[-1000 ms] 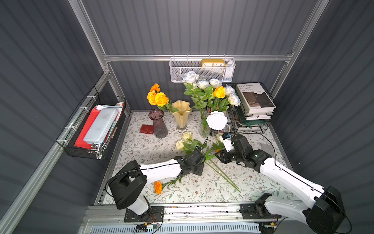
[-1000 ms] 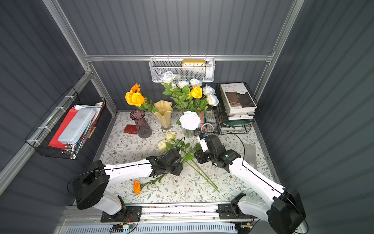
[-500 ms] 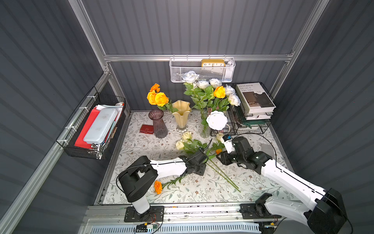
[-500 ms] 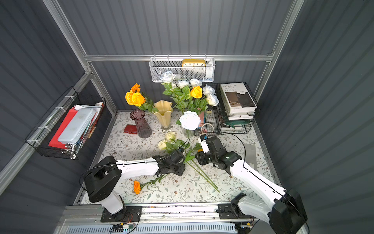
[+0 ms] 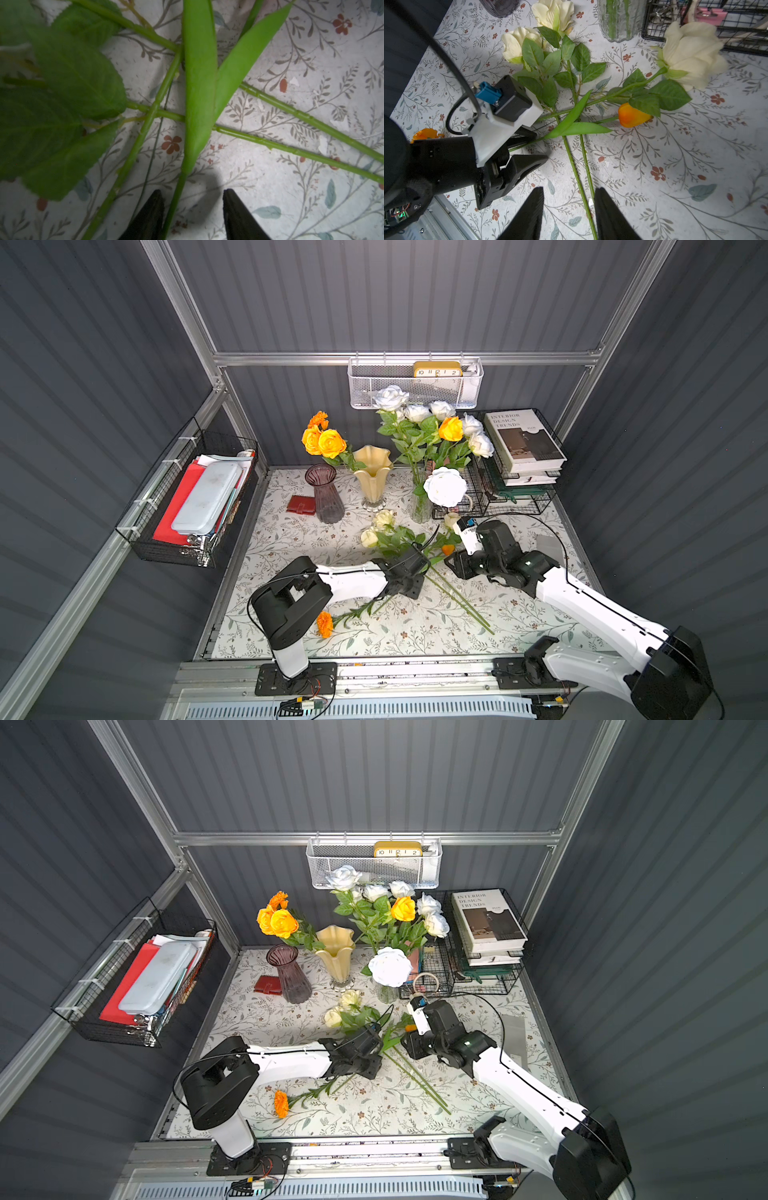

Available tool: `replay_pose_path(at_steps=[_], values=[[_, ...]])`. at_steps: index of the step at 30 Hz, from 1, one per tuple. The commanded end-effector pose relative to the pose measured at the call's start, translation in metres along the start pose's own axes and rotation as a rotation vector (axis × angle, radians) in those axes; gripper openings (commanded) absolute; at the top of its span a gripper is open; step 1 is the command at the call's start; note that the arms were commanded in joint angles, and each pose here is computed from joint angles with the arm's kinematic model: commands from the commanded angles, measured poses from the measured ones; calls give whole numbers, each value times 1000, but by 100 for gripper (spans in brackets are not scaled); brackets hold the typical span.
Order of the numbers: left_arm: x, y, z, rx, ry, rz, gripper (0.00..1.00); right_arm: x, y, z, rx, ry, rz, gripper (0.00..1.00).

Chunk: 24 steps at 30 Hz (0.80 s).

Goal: Arrange the flowers in different vases according to their colors
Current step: Pick up the flower at the center of the board.

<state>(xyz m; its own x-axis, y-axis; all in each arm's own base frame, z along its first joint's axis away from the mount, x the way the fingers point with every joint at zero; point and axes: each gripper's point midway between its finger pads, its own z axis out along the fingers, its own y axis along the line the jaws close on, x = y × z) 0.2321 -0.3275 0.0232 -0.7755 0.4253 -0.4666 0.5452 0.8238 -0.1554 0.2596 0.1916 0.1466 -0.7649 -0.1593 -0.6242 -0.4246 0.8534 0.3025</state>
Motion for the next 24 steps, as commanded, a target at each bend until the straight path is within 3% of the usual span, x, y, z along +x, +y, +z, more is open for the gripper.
replay_pose_path(at_steps=[1,9,15,24], values=[[2,-4,4,13,17,20,44,0,-1,-3,-1,-15,-10,45],[8,-1,11,-4,45,34,25,-1,-2,-5,4,-26,-6,44],[2,0,4,-20,40,52,6,-3,-2,-9,9,-38,-3,44],[-32,-17,-30,36,-65,145,0,-19,-8,-35,70,-115,43,43]])
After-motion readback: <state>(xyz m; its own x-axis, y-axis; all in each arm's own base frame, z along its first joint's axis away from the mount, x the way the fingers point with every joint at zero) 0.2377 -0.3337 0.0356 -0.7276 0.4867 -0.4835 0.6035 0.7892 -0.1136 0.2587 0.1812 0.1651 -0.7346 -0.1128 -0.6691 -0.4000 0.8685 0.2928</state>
